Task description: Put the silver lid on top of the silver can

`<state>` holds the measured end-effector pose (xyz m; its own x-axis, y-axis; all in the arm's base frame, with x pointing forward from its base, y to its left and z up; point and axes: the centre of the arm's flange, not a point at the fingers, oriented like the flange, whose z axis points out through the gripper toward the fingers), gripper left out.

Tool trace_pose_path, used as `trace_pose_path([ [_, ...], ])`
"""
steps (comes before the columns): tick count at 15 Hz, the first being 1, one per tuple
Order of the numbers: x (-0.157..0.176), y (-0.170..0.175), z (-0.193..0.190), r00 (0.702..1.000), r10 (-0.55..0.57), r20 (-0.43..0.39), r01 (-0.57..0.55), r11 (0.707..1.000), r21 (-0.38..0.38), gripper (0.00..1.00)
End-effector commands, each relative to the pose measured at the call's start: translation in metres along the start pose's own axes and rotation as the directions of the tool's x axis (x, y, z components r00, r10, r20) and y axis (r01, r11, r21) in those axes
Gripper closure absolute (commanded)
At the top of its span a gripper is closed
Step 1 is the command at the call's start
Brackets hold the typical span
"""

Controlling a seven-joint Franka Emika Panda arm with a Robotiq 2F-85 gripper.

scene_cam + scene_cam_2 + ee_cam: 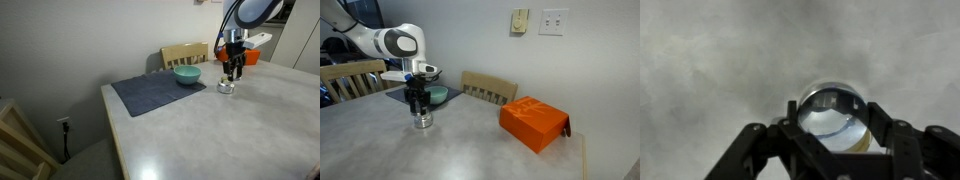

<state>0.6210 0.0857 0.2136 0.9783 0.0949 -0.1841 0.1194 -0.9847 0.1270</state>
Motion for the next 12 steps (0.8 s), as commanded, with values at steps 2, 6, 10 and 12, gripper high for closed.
trace_pose_path([
  [2, 0.0106, -0.0088, 0.0104, 0.998, -0.053, 0.017, 0.054, 0.998, -0.016, 0.56],
  [6, 0.0116, -0.0163, 0.0068, 0.997, -0.077, -0.016, 0.077, 0.997, -0.013, 0.56],
  [10, 0.0114, -0.0156, 0.0082, 0.997, -0.08, -0.026, 0.079, 0.997, -0.011, 0.56],
  [12, 0.0139, -0.0106, 0.0081, 0.996, -0.079, -0.033, 0.079, 0.997, -0.015, 0.56],
])
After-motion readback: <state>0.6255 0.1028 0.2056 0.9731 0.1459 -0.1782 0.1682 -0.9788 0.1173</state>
